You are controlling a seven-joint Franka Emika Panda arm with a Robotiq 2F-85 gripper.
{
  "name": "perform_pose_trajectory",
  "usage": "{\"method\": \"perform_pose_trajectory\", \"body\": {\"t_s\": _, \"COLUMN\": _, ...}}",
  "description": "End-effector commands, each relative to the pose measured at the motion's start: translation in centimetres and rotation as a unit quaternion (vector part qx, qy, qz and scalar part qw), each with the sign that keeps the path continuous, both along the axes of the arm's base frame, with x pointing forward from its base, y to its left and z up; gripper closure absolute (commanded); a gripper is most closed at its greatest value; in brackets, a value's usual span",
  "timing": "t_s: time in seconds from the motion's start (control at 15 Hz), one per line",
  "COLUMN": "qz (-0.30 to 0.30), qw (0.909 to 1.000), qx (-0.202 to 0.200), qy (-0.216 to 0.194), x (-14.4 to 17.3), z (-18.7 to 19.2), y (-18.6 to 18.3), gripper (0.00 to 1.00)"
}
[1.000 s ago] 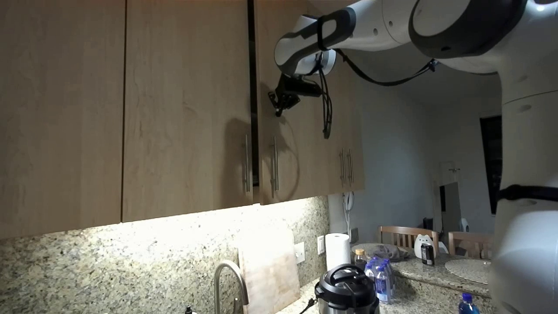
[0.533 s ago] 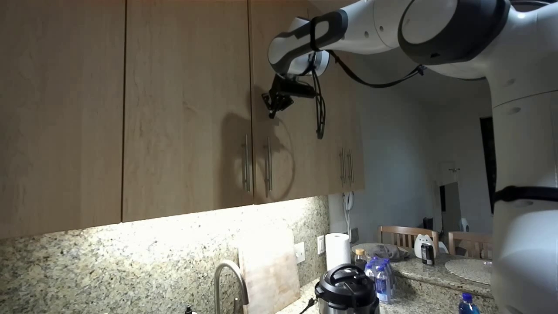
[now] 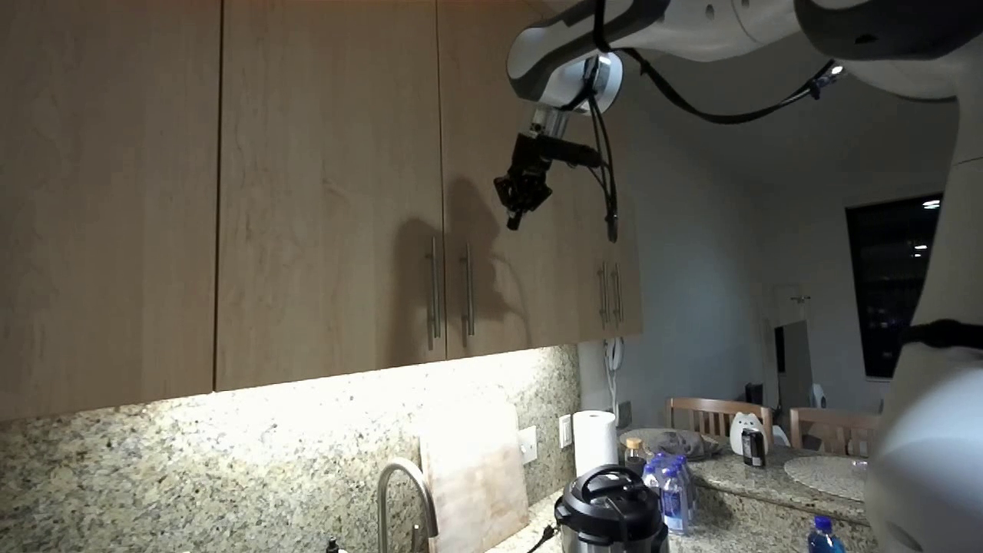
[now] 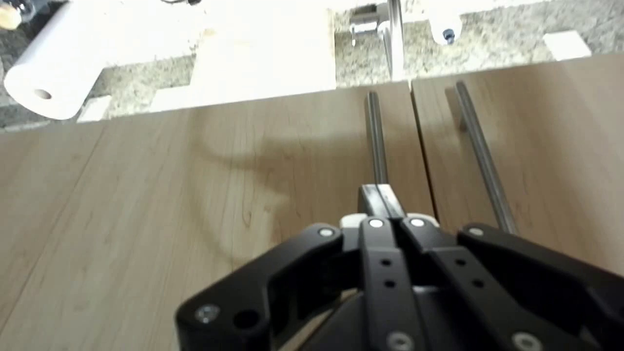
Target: Close the cupboard door
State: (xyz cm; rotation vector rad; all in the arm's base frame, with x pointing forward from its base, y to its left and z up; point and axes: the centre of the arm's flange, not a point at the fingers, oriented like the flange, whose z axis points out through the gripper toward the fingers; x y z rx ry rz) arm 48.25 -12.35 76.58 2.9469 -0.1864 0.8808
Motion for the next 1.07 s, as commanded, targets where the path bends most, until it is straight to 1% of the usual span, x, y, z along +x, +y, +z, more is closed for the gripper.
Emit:
{"method": "perform_pose_trajectory", "body": {"t_s": 0.0, "qz": 0.024, "qw": 0.9970, "qx": -0.011, "qy": 0.073, "x": -7.3, "z": -3.7, "y": -0.8, "gripper": 1.00}}
{"method": "perform_pose_trajectory", "body": {"t_s": 0.2, "qz": 0.030, "qw": 0.9907, "qx": -0.014, "qy": 0.132, "x": -11.5, "z": -6.4, "y": -1.4, "gripper": 1.00}}
{"method": "perform_pose_trajectory", "body": {"t_s": 0.4, "qz": 0.030, "qw": 0.9854, "qx": -0.021, "qy": 0.166, "x": -14.7, "z": -8.4, "y": -1.3, "gripper": 1.00}}
{"method": "perform_pose_trajectory", "body": {"t_s": 0.67, "qz": 0.032, "qw": 0.9821, "qx": -0.021, "qy": 0.184, "x": -16.8, "z": -10.2, "y": -0.8, "gripper": 1.00}}
{"method": "perform_pose_trajectory", "body": {"t_s": 0.8, "qz": 0.035, "qw": 0.9811, "qx": -0.012, "qy": 0.190, "x": -17.4, "z": -11.0, "y": -0.5, "gripper": 1.00}}
{"method": "perform_pose_trajectory", "body": {"t_s": 1.0, "qz": 0.047, "qw": 0.9765, "qx": -0.006, "qy": 0.210, "x": -18.0, "z": -12.4, "y": 0.3, "gripper": 1.00}}
